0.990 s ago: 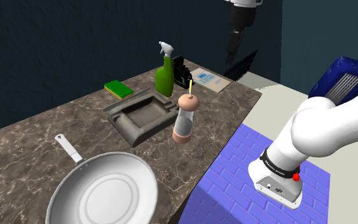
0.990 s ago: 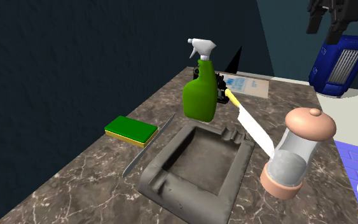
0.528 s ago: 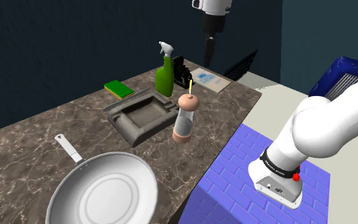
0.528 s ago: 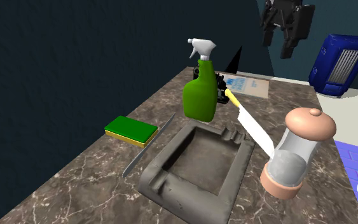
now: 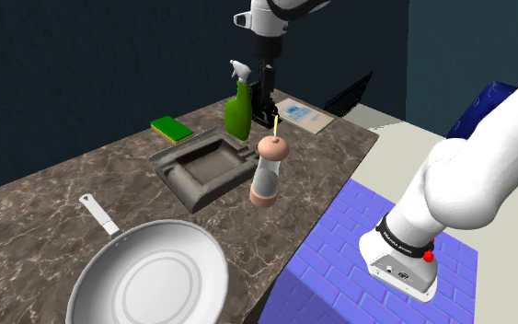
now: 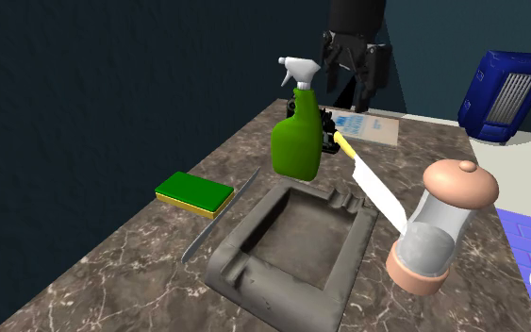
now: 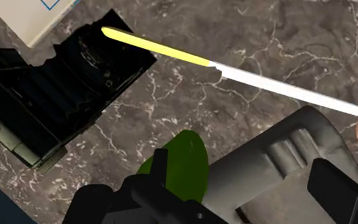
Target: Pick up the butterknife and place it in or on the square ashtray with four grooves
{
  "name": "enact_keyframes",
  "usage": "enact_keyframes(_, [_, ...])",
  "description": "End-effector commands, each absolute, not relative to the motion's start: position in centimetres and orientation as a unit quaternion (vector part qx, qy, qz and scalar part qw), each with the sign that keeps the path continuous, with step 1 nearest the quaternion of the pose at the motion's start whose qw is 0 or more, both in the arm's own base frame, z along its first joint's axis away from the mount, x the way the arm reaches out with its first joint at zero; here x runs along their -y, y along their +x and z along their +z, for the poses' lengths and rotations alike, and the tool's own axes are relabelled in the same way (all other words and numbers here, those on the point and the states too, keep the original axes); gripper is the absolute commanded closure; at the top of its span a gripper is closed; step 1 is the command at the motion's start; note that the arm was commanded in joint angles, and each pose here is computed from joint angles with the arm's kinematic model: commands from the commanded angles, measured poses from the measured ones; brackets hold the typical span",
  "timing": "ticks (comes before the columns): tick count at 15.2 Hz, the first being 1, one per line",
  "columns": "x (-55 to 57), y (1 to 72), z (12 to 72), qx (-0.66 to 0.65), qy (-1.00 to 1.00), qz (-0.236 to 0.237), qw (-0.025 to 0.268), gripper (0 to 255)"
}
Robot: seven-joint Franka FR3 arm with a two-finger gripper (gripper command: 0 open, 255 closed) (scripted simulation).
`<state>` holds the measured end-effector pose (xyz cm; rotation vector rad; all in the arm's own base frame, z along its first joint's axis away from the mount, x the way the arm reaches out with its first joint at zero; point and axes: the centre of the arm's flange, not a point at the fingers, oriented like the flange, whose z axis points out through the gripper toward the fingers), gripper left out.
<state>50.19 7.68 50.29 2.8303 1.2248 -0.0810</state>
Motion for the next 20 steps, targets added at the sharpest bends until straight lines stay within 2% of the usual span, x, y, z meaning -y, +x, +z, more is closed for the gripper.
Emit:
enact_keyframes(1, [-8.8,52.0,48.9,-0.430,0.902,-0.024,0.028,0])
enact_keyframes(11, [-17.6,59.7,43.5,-0.582,0.812,-0.016,0.028,0])
enact_keyframes(20, [-27.3,63.6,38.7,-0.703,0.710,-0.009,0.026,0])
